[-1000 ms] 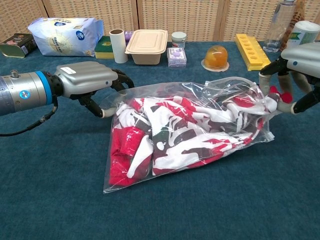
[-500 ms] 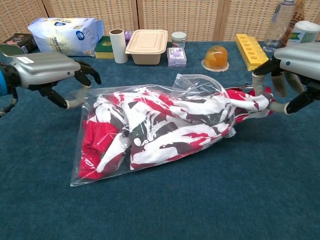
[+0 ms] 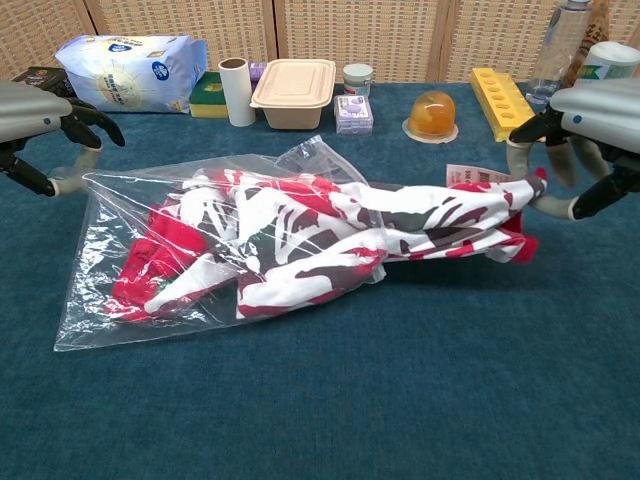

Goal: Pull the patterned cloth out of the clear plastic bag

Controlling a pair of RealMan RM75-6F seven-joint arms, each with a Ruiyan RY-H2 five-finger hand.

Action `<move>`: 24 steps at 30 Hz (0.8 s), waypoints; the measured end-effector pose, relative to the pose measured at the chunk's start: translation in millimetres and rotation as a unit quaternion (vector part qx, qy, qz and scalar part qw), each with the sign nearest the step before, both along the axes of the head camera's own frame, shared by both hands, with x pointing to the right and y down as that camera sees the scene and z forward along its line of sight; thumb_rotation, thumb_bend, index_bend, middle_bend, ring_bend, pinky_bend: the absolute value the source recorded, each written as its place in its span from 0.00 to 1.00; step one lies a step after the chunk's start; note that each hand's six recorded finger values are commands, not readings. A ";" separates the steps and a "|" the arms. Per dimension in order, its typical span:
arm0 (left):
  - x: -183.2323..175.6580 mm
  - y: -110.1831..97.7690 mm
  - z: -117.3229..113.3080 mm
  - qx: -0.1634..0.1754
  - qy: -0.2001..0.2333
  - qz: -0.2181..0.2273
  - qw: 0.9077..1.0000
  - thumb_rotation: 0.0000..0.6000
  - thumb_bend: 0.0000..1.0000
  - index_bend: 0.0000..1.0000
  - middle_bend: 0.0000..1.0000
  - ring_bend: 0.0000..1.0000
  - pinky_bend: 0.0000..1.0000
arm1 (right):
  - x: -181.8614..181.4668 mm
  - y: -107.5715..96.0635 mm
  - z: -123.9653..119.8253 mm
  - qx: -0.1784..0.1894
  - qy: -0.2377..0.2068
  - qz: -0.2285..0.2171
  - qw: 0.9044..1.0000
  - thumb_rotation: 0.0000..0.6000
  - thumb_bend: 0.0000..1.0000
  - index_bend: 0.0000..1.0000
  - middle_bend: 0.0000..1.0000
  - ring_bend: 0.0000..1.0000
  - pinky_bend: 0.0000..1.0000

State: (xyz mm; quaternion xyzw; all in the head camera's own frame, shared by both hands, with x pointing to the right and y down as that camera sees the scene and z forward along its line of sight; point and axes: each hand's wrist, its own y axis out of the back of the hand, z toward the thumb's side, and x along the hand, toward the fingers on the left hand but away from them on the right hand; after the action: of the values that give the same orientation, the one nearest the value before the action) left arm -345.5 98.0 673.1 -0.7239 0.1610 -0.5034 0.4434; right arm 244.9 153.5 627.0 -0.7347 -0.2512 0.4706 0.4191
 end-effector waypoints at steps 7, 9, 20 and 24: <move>-21.4 1.1 -13.7 0.020 -0.009 -0.021 1.000 1.00 0.45 0.63 0.22 0.14 0.26 | 8.2 -3.4 0.2 0.002 0.003 0.010 1.000 1.00 0.48 0.63 0.46 0.62 0.66; -30.1 1.7 -17.9 0.024 -0.015 -0.030 0.999 1.00 0.45 0.63 0.22 0.13 0.26 | 11.6 -4.7 -0.2 0.004 0.004 0.014 1.000 1.00 0.48 0.63 0.46 0.62 0.66; -85.4 2.2 -49.6 0.059 -0.048 -0.090 0.993 1.00 0.45 0.63 0.22 0.13 0.26 | 40.1 -17.5 -11.7 0.025 0.011 0.046 0.999 1.00 0.47 0.63 0.47 0.63 0.66; -106.3 2.9 -63.0 0.074 -0.064 -0.109 0.989 1.00 0.45 0.63 0.22 0.14 0.26 | 50.5 -22.0 -17.3 0.035 0.019 0.054 0.998 1.00 0.48 0.63 0.47 0.63 0.66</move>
State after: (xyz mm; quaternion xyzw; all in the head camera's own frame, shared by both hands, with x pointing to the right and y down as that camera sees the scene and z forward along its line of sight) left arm -451.9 100.9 610.1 -0.6340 0.2469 -0.5803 0.4476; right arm 295.4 131.5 609.7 -0.6960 -0.2991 0.4972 0.4230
